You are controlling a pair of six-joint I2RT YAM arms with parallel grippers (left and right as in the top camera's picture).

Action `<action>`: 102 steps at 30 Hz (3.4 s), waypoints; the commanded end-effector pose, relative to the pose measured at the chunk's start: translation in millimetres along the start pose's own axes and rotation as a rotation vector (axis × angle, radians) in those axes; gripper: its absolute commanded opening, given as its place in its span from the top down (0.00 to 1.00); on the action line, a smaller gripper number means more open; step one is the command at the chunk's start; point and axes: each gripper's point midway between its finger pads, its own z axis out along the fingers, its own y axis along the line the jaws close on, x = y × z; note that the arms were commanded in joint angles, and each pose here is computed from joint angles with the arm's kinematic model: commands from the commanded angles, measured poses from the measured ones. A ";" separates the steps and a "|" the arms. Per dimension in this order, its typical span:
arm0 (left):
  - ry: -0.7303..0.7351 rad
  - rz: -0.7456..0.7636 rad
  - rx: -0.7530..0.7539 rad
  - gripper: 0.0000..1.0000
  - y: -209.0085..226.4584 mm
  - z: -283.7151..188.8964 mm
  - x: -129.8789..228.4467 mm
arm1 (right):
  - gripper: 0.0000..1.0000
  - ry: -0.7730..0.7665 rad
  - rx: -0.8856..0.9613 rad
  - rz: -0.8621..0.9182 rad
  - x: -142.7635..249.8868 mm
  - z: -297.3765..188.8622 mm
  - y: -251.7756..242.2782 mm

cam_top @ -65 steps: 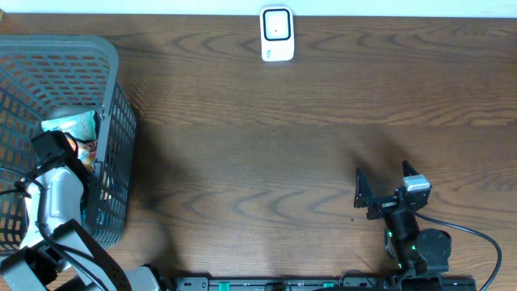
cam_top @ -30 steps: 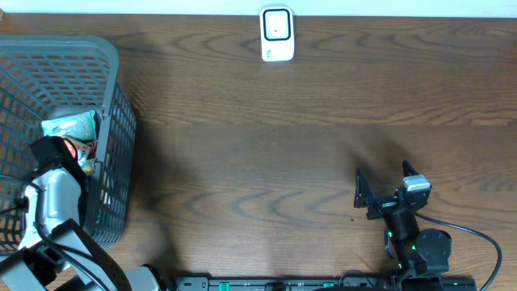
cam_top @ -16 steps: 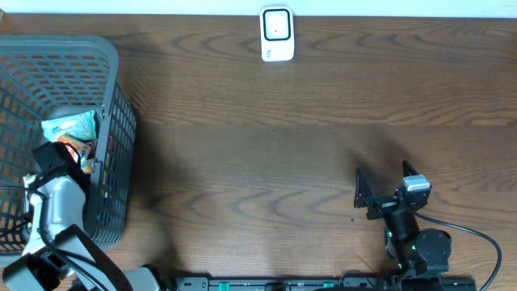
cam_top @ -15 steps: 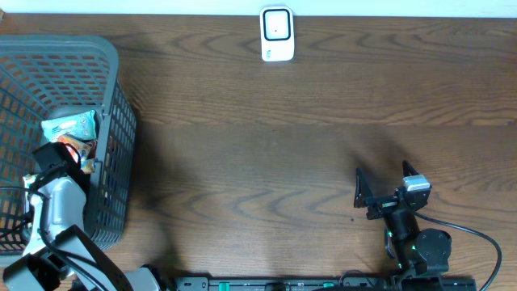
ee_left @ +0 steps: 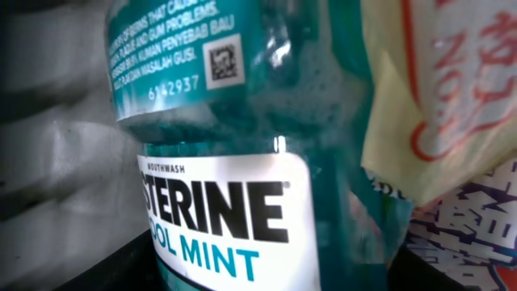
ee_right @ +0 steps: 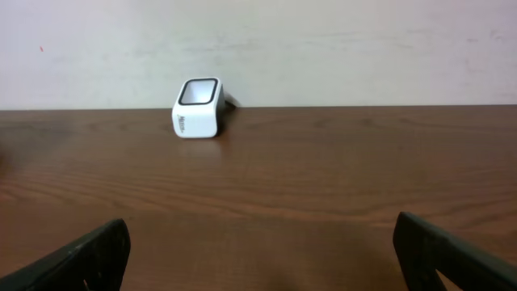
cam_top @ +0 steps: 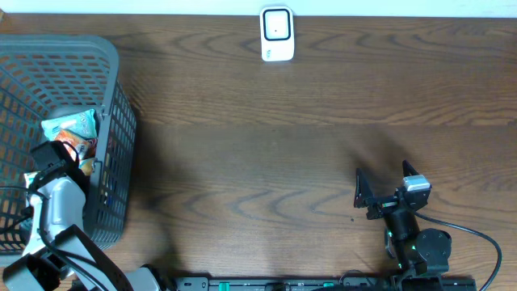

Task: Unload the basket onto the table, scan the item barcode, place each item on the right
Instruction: 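Reach down with the left gripper and grasp the Listerine bottle, then lift the Listerine bottle out and carry it toward the scanner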

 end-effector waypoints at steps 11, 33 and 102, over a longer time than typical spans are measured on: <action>0.181 0.193 0.116 0.49 -4.8 -29.9 33.5 | 0.01 0.000 0.000 -0.010 0.4 -0.2 0.6; 0.045 0.143 0.354 0.40 -18.6 -98.2 8.1 | 0.01 0.000 0.000 -0.010 0.4 -0.2 0.6; 0.217 0.707 1.744 0.90 -54.7 -449.5 120.5 | 0.01 0.000 0.000 -0.010 0.4 -0.2 0.6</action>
